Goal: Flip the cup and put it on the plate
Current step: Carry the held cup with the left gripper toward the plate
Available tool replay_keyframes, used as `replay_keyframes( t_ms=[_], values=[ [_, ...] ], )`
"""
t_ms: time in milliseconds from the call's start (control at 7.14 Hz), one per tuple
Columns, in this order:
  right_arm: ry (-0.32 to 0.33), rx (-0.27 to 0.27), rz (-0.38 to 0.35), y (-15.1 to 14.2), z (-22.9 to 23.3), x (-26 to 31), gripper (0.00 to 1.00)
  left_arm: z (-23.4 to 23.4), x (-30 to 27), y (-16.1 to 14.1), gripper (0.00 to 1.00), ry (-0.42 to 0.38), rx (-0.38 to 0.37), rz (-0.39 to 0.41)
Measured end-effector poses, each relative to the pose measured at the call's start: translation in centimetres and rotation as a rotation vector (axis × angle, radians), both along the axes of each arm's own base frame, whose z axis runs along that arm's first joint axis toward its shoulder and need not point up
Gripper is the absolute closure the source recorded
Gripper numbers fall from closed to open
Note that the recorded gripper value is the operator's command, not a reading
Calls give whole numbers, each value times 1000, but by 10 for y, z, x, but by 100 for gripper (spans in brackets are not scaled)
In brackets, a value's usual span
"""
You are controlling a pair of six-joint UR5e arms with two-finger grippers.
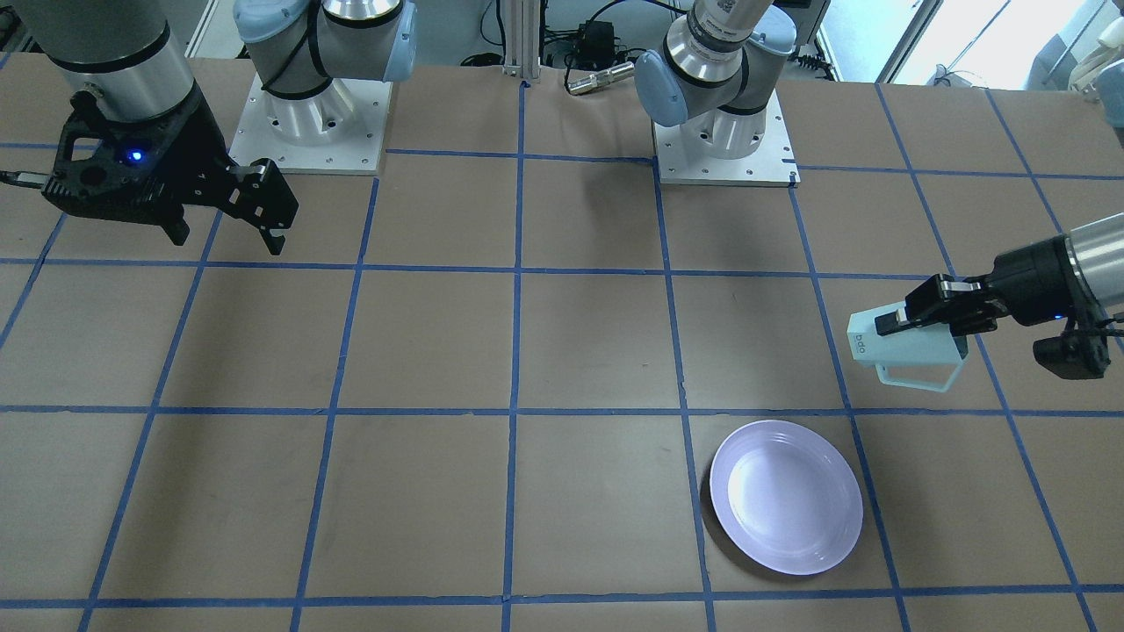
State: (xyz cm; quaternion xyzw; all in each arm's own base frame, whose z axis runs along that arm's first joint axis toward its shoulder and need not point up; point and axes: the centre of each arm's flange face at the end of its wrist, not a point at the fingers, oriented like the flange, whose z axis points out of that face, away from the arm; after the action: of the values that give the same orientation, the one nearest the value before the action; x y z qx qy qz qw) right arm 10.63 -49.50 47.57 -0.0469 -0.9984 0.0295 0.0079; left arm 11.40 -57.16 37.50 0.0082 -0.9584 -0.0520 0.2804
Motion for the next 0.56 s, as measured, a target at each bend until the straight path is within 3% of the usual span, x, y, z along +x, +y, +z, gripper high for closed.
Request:
replay_keyframes(
  t_ms=[280, 560],
  values=[
    [0, 0, 0, 0, 0, 0, 0, 15, -54, -21, 100, -88, -76, -12],
    [0, 0, 0, 0, 0, 0, 0, 18, -91, -35, 100, -199, -165, -83]
  ],
)
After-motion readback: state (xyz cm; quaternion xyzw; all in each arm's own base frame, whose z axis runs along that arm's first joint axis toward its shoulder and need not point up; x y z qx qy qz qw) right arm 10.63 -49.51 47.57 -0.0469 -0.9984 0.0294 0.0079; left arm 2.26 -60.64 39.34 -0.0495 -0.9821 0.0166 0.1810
